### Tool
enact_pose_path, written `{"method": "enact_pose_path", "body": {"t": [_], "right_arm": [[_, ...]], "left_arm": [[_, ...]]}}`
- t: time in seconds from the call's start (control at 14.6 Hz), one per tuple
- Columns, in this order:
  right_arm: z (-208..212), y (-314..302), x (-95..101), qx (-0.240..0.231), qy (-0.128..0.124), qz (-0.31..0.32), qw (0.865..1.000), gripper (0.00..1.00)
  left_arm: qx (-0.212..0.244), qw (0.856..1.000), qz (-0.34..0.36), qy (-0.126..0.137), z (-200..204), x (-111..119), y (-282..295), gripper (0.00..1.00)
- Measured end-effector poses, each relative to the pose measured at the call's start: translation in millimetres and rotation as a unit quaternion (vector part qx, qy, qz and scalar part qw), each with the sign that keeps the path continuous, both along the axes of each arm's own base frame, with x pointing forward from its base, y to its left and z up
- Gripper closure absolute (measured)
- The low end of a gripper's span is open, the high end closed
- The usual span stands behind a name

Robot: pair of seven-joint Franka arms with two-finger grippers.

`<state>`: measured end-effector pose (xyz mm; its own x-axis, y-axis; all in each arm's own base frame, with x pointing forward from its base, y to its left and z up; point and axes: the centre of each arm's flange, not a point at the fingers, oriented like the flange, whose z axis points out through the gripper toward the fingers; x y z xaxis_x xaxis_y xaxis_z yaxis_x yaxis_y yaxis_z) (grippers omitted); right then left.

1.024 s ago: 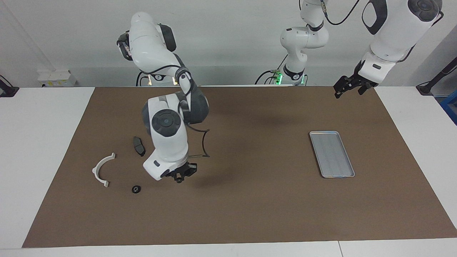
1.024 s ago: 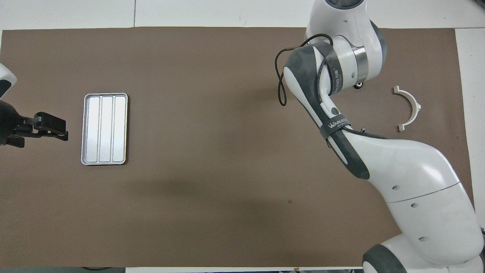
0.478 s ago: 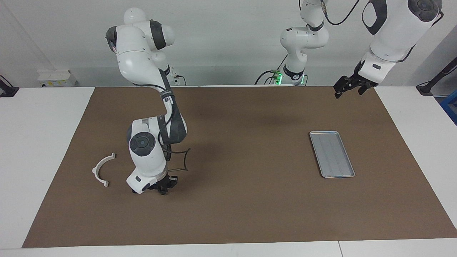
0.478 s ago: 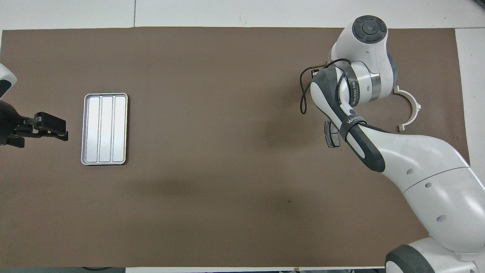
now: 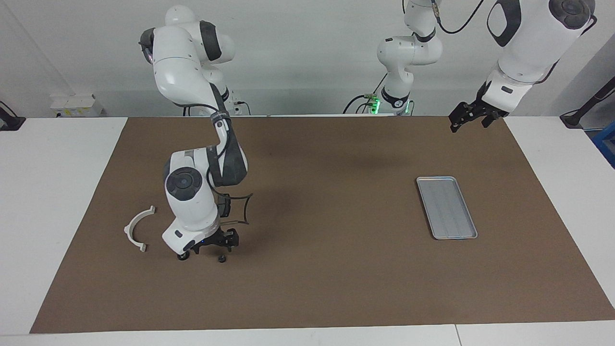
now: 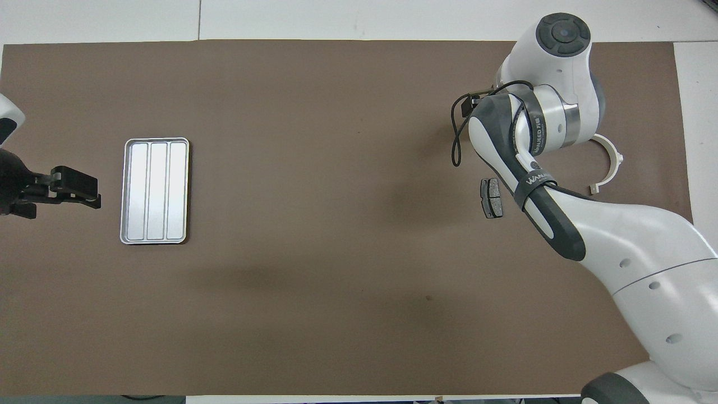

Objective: Place bearing gear from tray to pile

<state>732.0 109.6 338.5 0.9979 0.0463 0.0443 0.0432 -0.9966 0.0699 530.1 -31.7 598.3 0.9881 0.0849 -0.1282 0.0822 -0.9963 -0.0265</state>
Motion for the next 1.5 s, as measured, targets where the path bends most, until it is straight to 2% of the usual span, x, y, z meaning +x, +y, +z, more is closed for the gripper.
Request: {"method": "enact_pose_path", "body": {"t": [0.2,0.41,0.68,0.82,0.96,1.23,1.37,1.5], "right_arm": [[21.7,-10.7,-0.5,0.001,-0.01,-0.007,1.0,0.0],[51.6,-17.1,-6.8,-0.001,-0.009,-0.013,1.0,0.0],[115.7,-50.8,-23.4,0.002,-0.013,-0.008,1.0,0.0],[157.4,-61.3,-48.8,0.024,-0.023,-0.012,0.999,0.0],[204.6,-67.2,-91.5,0.039,-0.024,-0.02,0.999,0.0],[297.1,-68.8,-186.1,0.035,0.007,-0.02,0.999,0.0],[321.1,-69.3,-216.1,0.033,0.024,-0.02,0.999,0.0],[326.8,-69.4,-227.7,0.031,0.038,-0.02,0.999,0.0]], "left_arm": [[0.0,1.0,0.0,0.0,0.0,0.0,0.0,0.0],[0.0,1.0,0.0,0.0,-0.1,-0.1,0.0,0.0],[0.0,1.0,0.0,0.001,-0.1,-0.1,0.0,0.0],[0.0,1.0,0.0,0.001,-0.1,-0.1,0.0,0.0],[0.0,1.0,0.0,0.001,-0.1,-0.1,0.0,0.0],[0.0,1.0,0.0,0.001,-0.1,-0.1,0.0,0.0],[0.0,1.0,0.0,0.001,-0.1,-0.2,0.0,0.0],[0.0,1.0,0.0,0.001,-0.1,-0.2,0.0,0.0]]}}
